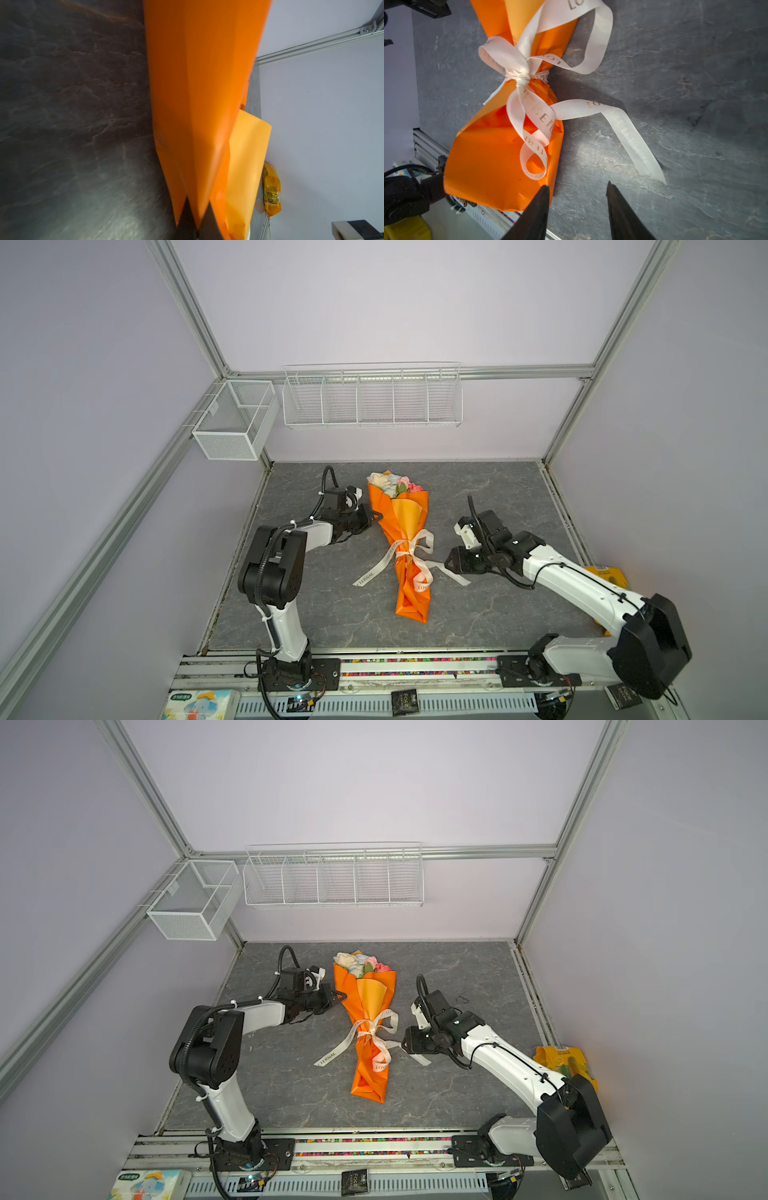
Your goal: Tie the bouquet of fake flowers
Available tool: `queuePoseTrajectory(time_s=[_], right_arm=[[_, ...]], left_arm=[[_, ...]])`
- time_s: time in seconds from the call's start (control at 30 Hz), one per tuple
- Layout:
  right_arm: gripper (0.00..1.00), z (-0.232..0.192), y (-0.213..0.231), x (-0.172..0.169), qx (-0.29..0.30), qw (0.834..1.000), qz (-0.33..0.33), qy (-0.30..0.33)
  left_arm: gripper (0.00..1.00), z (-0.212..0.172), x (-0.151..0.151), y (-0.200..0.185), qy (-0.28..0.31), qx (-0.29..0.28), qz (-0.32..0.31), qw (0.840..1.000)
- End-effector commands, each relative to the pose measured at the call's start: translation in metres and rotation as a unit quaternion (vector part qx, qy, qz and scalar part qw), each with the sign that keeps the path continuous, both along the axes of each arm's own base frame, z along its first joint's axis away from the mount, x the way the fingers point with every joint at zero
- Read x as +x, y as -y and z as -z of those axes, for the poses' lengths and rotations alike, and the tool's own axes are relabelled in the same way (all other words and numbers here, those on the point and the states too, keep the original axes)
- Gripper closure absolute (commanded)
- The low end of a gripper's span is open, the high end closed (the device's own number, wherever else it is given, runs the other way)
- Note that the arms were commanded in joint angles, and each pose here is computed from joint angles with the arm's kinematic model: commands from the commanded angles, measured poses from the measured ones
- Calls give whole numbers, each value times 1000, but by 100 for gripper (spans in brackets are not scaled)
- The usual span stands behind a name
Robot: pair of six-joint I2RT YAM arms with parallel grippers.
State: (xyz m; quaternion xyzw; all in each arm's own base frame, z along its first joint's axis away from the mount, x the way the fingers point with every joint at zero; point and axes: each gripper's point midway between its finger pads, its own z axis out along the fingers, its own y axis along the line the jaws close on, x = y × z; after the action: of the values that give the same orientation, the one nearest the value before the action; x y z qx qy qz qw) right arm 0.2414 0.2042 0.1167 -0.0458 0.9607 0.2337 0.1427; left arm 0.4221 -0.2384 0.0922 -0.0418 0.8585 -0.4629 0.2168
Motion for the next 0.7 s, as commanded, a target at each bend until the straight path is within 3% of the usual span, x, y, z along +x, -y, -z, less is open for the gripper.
queuePoseTrajectory(time_s=[0.0, 0.03, 0.07, 0.13, 0.17, 0.23, 0.3, 0.33, 0.4, 0.5, 0.6, 0.67], right_arm=[[49, -14, -3, 19, 44, 998, 33, 27], [48, -19, -11, 21, 66, 997, 19, 32], [47, -23, -21, 22, 89, 995, 2, 35], [47, -18, -31, 20, 106, 994, -16, 16], [47, -13, -31, 21, 100, 995, -12, 11], [47, -4, -21, 26, 70, 997, 13, 9], [47, 3, 0, 34, 19, 998, 51, 21], [47, 3, 17, 39, -10, 996, 78, 30], [47, -6, 44, 45, -52, 990, 113, 65], [44, -47, 101, 59, -155, 958, 166, 174], [19, -95, 159, 66, -258, 893, 236, 285], [7, -106, 188, 70, -319, 844, 266, 338]], left_arm=[[96, 8, 0, 7, -6, 6, 2, 1000], [97, 8, -1, 5, -5, 7, -2, 1000], [90, 9, -3, 2, -8, 16, -8, 1000], [57, 7, -7, -6, -7, 42, -14, 999], [52, 3, -11, -11, -2, 57, -17, 998], [42, -9, -18, -21, 14, 87, -23, 996], [10, -22, -26, -34, 30, 118, -31, 992], [0, -30, -32, -40, 41, 132, -34, 990], [0, -46, -43, -53, 61, 158, -45, 985], [0, -71, -61, -85, 106, 212, -90, 967], [1, -93, -75, -133, 149, 267, -183, 934], [1, -104, -83, -168, 190, 304, -249, 900]])
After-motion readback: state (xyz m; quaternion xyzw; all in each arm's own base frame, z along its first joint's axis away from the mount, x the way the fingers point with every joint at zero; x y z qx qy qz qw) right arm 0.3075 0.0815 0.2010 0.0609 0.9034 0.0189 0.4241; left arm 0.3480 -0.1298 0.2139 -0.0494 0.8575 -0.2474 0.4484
